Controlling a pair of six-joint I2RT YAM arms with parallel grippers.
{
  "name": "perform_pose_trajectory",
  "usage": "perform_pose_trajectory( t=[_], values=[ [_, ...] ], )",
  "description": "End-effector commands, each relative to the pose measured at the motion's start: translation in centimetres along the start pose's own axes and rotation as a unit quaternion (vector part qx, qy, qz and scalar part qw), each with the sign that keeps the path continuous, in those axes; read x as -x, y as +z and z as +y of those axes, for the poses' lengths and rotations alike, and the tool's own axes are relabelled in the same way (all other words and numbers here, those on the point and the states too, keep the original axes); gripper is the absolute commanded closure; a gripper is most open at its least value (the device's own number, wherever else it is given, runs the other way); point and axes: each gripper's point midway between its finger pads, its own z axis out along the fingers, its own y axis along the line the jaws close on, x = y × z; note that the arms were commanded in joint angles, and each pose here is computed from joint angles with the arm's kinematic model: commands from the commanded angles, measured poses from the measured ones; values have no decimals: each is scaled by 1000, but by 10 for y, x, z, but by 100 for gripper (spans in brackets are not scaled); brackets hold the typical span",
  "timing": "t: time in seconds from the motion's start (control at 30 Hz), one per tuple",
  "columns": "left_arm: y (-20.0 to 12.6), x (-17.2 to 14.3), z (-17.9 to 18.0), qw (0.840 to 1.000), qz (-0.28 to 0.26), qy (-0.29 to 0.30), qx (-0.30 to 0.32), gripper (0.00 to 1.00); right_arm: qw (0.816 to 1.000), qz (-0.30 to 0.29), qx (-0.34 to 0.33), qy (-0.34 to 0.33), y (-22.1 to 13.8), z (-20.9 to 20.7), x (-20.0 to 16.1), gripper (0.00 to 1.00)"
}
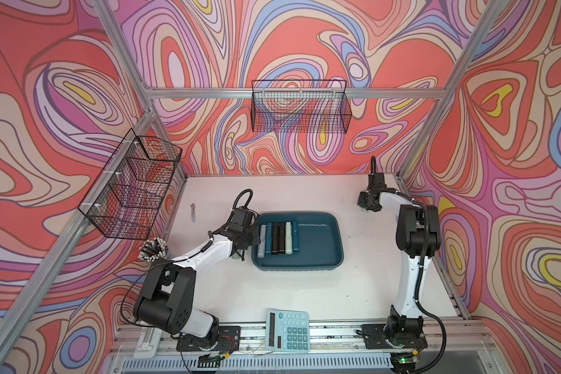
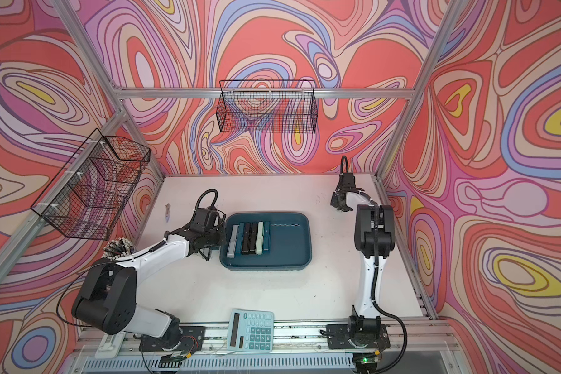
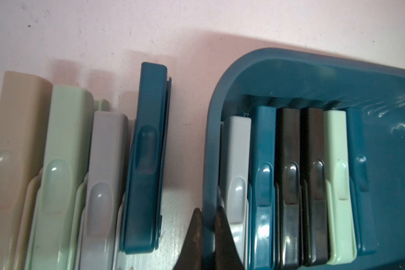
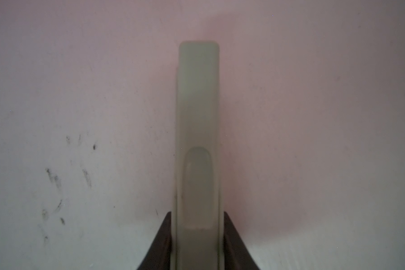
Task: Put the pruning pliers into the storage box
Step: Pick up the pruning pliers from the center of the board.
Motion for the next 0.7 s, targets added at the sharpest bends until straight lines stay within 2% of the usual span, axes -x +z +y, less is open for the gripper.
perform_pose_trajectory(
  t=[0.0, 0.27, 0.43, 0.67],
  values=[
    [-1, -4, 3, 1000, 7, -3, 8, 95, 999, -42, 19, 9, -33, 4, 21, 76],
    [1, -6, 2, 1000, 6, -6, 0, 95, 996, -64, 60, 29, -77, 14, 15, 80],
    [2, -3, 0, 1000, 4, -5, -3, 95, 992, -88, 80, 35, -118, 26, 7, 80],
    [6, -3, -3, 1000, 5, -7, -9, 95, 988, -99, 118, -1, -181, 77, -33, 80]
  ],
)
